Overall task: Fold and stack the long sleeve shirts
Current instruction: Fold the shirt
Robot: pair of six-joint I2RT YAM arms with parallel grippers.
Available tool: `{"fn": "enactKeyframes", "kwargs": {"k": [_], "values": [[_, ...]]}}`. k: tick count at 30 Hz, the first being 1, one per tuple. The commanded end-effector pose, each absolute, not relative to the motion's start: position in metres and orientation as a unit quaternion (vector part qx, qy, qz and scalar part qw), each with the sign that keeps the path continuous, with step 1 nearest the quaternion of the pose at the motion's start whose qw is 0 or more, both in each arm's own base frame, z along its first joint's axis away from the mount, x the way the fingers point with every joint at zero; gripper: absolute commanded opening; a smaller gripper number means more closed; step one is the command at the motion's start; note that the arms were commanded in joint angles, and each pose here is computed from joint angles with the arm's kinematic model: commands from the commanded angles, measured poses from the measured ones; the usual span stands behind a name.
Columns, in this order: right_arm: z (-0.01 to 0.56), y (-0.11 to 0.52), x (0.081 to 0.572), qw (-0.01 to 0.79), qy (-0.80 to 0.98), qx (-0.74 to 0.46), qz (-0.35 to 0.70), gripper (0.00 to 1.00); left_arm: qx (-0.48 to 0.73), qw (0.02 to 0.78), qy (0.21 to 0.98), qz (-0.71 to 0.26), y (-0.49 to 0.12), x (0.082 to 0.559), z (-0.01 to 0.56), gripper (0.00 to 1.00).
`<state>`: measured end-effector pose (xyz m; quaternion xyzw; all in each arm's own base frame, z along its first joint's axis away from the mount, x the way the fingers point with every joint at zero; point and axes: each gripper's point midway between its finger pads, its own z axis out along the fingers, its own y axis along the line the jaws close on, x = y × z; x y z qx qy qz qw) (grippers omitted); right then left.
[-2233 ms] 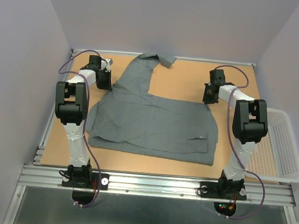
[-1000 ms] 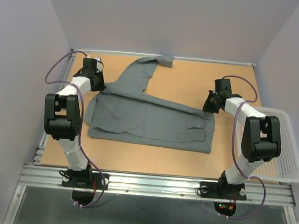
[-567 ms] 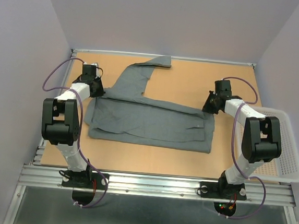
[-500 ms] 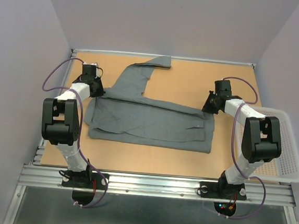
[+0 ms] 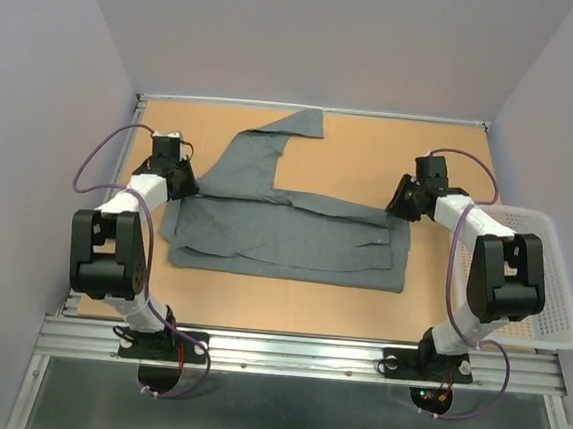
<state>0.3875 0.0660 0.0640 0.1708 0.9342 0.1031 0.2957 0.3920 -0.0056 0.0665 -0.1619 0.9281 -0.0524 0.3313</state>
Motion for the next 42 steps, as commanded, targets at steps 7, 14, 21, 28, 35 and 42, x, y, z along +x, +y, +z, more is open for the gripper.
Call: {"fn": "enactKeyframes", "kwargs": {"k": [7, 14, 21, 28, 35, 42], "values": [[0.115, 0.089, 0.407, 0.351, 0.920, 0.105, 0.136, 0.44, -0.173, 0.426, 0.884, -0.082, -0.010, 0.371, 0.147, 0.44], [0.097, 0.118, 0.410, 0.329, 0.931, 0.078, 0.135, 0.44, -0.183, 0.446, 0.869, -0.107, -0.016, 0.399, 0.162, 0.46], [0.052, 0.137, 0.361, 0.270, 0.953, 0.058, 0.126, 0.43, -0.143, 0.460, 0.870, -0.104, -0.036, 0.428, 0.172, 0.46], [0.089, 0.136, 0.360, 0.319, 0.938, 0.032, 0.132, 0.60, -0.009, 0.481, 0.876, -0.037, -0.080, 0.488, 0.169, 0.52], [0.129, 0.148, 0.359, 0.362, 0.918, -0.002, 0.163, 0.82, 0.029, 0.461, 0.886, -0.044, -0.104, 0.564, 0.140, 0.77], [0.133, 0.157, 0.346, 0.360, 0.915, -0.020, 0.184, 0.84, 0.064, 0.467, 0.881, -0.045, -0.115, 0.612, 0.118, 0.75]]}}
